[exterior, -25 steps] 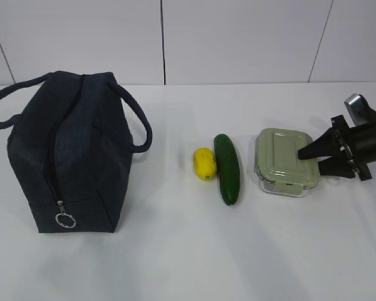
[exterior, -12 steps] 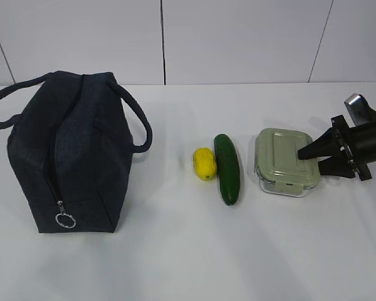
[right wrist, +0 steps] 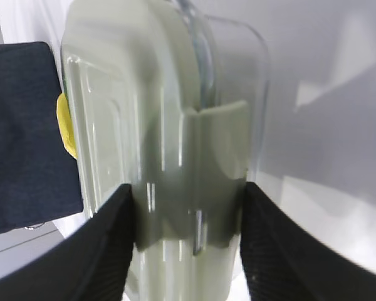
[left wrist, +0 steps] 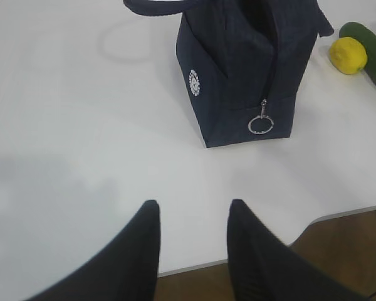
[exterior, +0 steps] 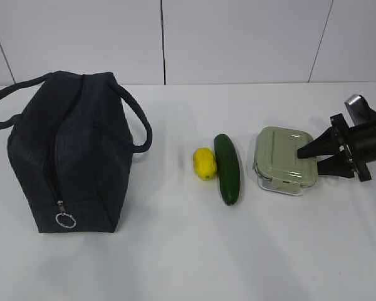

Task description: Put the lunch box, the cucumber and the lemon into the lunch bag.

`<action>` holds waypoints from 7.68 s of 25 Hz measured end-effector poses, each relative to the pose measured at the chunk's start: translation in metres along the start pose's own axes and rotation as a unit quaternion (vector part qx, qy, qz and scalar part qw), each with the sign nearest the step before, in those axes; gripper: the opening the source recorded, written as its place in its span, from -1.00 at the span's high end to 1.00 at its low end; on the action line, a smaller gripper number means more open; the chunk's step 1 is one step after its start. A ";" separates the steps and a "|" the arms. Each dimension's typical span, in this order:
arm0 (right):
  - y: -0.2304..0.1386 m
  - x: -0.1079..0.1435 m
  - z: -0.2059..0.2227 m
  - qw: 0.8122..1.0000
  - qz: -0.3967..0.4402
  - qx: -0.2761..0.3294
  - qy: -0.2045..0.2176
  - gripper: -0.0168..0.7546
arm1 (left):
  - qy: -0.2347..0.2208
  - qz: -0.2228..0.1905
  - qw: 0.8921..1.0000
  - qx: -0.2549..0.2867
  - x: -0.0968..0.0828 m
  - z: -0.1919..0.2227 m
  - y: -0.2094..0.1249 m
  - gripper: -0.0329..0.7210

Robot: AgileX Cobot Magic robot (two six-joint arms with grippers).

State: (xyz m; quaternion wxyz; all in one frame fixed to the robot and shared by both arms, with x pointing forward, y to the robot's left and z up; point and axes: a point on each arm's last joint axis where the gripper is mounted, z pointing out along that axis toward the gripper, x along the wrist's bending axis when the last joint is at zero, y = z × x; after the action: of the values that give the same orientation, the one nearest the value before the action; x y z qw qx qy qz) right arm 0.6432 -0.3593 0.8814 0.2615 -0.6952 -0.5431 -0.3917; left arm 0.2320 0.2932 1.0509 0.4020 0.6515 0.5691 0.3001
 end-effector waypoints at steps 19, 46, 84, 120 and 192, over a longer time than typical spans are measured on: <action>0.001 0.000 0.000 0.999 0.033 -0.003 0.002 -0.01 | 0.000 0.000 1.000 0.000 0.000 0.000 0.000 0.28; 0.002 0.002 0.003 0.999 0.040 -0.012 0.007 -0.01 | -0.013 -0.006 1.000 0.000 -0.002 0.000 0.000 0.28; 0.002 0.012 -0.005 0.999 0.025 -0.017 -0.010 -0.01 | -0.013 -0.007 1.000 -0.003 -0.002 0.000 0.001 0.28; 0.003 0.030 -0.017 0.999 0.012 -0.031 -0.011 0.03 | -0.028 -0.024 0.999 0.014 -0.004 0.014 0.021 0.28; -0.037 0.242 0.060 0.978 -0.131 0.021 0.161 0.03 | -0.148 -0.070 0.943 0.291 -0.001 0.317 0.172 0.91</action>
State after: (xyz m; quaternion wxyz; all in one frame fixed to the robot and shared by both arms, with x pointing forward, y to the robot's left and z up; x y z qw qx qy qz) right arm 0.6483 -0.1686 1.0457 0.3066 -0.5406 -0.5882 -0.5175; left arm 0.5869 0.2296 1.0427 0.2939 0.7360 0.6098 -0.0071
